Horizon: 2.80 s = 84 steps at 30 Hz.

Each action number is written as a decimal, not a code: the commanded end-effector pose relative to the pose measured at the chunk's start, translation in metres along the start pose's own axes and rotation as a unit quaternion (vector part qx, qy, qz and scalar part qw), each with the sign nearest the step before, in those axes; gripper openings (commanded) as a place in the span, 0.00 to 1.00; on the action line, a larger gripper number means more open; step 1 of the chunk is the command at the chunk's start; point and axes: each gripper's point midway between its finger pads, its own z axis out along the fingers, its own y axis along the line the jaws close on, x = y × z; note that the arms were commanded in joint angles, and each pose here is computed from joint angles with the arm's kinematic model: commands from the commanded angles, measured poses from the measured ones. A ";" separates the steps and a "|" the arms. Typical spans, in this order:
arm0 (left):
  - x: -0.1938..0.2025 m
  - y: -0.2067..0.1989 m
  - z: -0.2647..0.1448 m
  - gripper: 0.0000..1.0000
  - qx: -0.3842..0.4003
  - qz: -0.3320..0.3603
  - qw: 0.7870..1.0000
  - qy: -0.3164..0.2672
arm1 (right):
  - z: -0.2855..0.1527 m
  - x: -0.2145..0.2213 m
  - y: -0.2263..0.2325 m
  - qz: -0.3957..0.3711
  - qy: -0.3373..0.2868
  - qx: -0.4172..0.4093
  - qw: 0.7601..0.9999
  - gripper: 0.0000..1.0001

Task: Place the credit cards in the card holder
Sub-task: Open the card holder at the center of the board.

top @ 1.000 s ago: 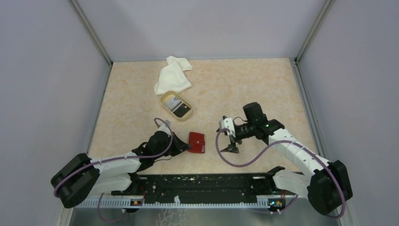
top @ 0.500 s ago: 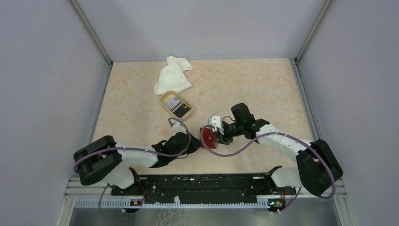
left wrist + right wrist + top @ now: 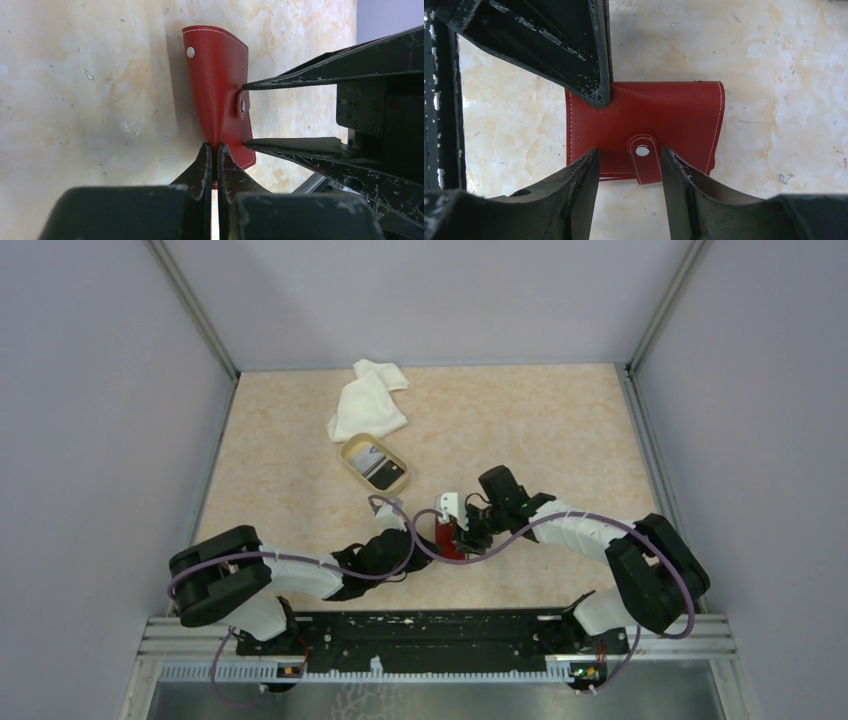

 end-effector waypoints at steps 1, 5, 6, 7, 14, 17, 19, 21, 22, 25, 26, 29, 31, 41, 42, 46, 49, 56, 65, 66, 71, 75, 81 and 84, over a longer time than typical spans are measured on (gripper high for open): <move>-0.008 -0.021 0.001 0.00 0.033 -0.005 0.999 -0.020 | 0.002 -0.022 -0.016 -0.020 -0.013 0.023 0.999 0.49; -0.005 -0.025 0.000 0.00 0.040 -0.001 0.999 -0.016 | 0.007 -0.019 -0.017 -0.020 0.003 0.028 0.999 0.50; -0.004 -0.025 0.000 0.00 0.041 0.000 0.999 -0.014 | 0.008 -0.018 -0.017 -0.020 0.008 0.029 0.999 0.50; -0.004 -0.025 0.001 0.00 0.041 0.001 0.999 -0.014 | 0.009 -0.017 -0.018 -0.020 0.012 0.030 0.999 0.50; -0.001 -0.024 -0.001 0.00 0.041 0.004 0.999 -0.009 | 0.015 -0.012 -0.014 -0.028 0.034 0.028 0.999 0.43; -0.002 -0.023 -0.003 0.00 0.041 0.003 0.999 -0.011 | 0.018 -0.006 -0.013 -0.029 0.051 0.023 0.998 0.35; -0.003 -0.022 -0.004 0.00 0.041 0.003 0.999 -0.014 | 0.019 -0.004 -0.011 -0.027 0.057 0.019 0.998 0.30; -0.004 -0.020 -0.005 0.00 0.039 0.002 0.999 -0.016 | 0.019 -0.005 -0.012 -0.025 0.057 0.020 0.998 0.24; -0.004 -0.018 -0.006 0.00 0.037 0.001 0.999 -0.017 | 0.018 -0.005 -0.012 -0.025 0.057 0.023 0.998 0.21; -0.004 -0.010 -0.007 0.00 0.029 -0.003 0.999 -0.019 | 0.015 -0.007 -0.015 -0.026 0.057 0.032 0.998 0.11; -0.003 -0.007 -0.007 0.00 0.026 -0.005 0.999 -0.020 | 0.014 -0.008 -0.016 -0.027 0.057 0.035 0.997 0.06; -0.001 0.002 -0.008 0.00 0.017 -0.015 1.000 -0.021 | 0.011 -0.013 -0.015 -0.030 0.050 0.036 0.998 0.00; 0.001 0.008 -0.008 0.00 0.011 -0.021 1.000 -0.020 | 0.008 -0.018 -0.012 -0.034 0.040 0.028 0.998 0.00; 0.000 0.018 -0.012 0.43 -0.007 -0.021 1.000 -0.022 | -0.034 -0.049 -0.022 -0.025 -0.060 0.039 0.997 0.00; -0.002 0.017 -0.013 0.52 -0.004 -0.013 1.000 -0.024 | -0.038 -0.053 -0.021 -0.026 -0.072 0.039 0.996 0.00; -0.006 0.011 -0.020 0.84 0.012 0.028 0.999 -0.023 | -0.049 -0.064 -0.014 -0.034 -0.107 0.029 0.993 0.00; -0.008 0.005 -0.027 0.94 0.037 0.048 0.998 -0.024 | -0.052 -0.069 -0.011 -0.031 -0.118 0.019 0.992 0.00; -0.007 -0.006 -0.040 0.98 0.100 0.050 0.993 -0.023 | -0.051 -0.069 -0.011 -0.022 -0.120 0.014 0.992 0.00; -0.005 -0.019 -0.035 0.96 0.115 0.057 0.992 -0.015 | -0.053 -0.067 -0.013 -0.018 -0.118 0.020 0.993 0.00; -0.005 -0.018 -0.035 0.96 0.111 0.058 0.992 -0.015 | -0.053 -0.068 -0.013 -0.018 -0.118 0.021 0.993 0.00; -0.007 -0.006 -0.028 0.89 0.069 0.069 0.995 -0.019 | -0.058 -0.073 -0.013 -0.022 -0.129 0.024 0.991 0.00; -0.007 0.002 -0.021 0.79 0.038 0.087 0.995 -0.018 | -0.061 -0.074 -0.014 -0.023 -0.134 0.029 0.990 0.00; -0.003 0.016 -0.012 0.24 -0.003 0.113 0.994 -0.009 | -0.065 -0.069 -0.021 -0.021 -0.126 0.049 0.991 0.00; -0.001 0.019 -0.010 0.00 -0.009 0.118 0.993 -0.005 | -0.068 -0.059 -0.034 -0.017 -0.105 0.085 0.991 0.00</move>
